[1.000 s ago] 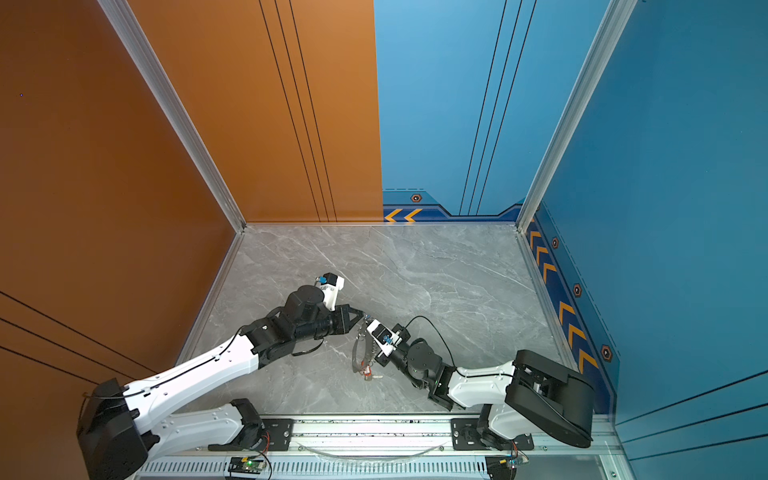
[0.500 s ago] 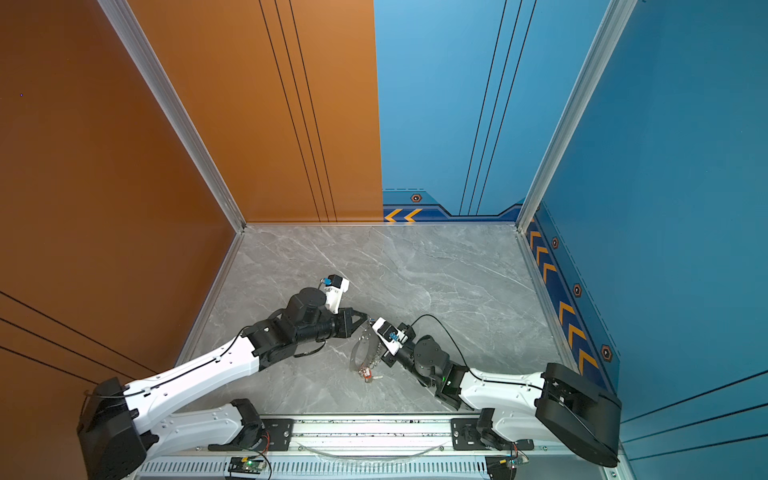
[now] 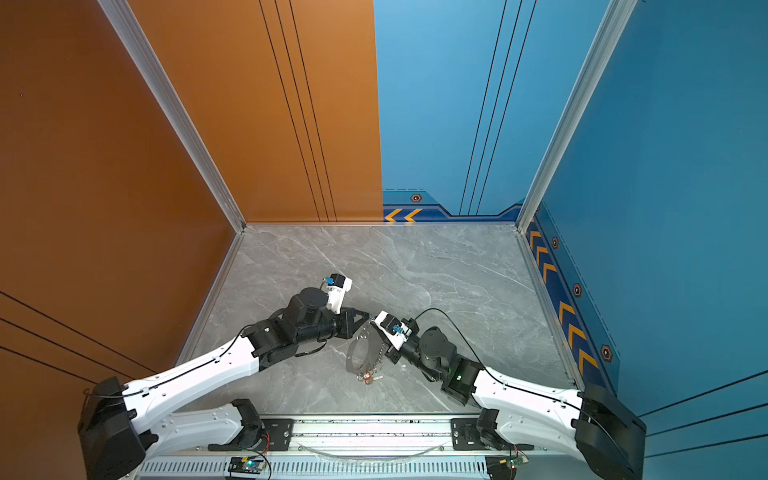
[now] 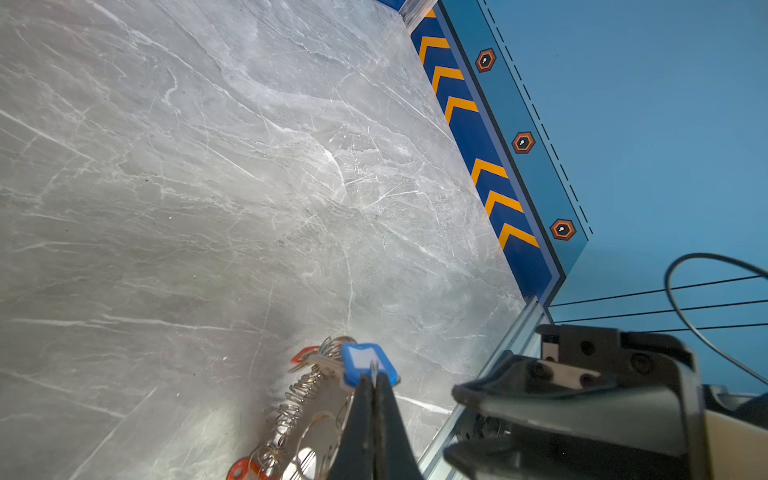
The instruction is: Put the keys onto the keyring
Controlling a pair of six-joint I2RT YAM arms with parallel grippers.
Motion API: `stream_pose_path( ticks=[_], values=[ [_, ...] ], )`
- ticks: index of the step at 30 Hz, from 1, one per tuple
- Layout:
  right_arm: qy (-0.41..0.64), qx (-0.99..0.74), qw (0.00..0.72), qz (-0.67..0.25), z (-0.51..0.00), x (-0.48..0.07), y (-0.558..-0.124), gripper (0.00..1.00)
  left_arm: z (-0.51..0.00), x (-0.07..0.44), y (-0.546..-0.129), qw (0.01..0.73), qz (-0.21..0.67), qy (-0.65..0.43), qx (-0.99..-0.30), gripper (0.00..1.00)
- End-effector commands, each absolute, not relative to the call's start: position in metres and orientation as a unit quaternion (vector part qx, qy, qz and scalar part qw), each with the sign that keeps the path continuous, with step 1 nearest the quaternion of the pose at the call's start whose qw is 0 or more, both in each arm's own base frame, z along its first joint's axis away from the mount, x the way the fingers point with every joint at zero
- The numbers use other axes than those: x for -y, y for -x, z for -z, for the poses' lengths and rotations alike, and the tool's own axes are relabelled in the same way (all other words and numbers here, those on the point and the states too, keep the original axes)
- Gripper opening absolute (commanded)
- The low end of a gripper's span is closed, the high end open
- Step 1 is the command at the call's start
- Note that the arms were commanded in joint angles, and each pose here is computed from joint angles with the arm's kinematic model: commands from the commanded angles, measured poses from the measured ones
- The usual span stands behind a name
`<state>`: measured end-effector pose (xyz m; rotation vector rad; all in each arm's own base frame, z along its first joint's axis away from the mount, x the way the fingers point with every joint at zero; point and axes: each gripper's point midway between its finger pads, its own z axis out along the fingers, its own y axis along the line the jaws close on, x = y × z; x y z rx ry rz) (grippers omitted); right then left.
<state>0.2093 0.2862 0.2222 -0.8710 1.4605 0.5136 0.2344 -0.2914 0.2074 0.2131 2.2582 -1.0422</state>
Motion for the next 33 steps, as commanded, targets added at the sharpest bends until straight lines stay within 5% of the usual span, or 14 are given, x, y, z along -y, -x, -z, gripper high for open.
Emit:
stream_pose_path(
  ticks=[1,9,33],
  values=[
    [0.425,-0.659,0.585,-0.208,-0.201,-0.282,-0.202,0.2,-0.222,0.294,-0.236,0.336,0.397,-0.09,-0.849,0.0],
    [0.502,-0.651,0.529,-0.209,-0.186,-0.286,-0.186,0.22,-0.22,0.294,-0.235,0.335,0.396,-0.092,-0.85,0.0],
    [0.523,-0.642,0.529,-0.188,-0.191,-0.295,-0.211,0.2,-0.226,0.298,-0.229,0.334,0.404,-0.102,-0.845,0.0]
  ],
)
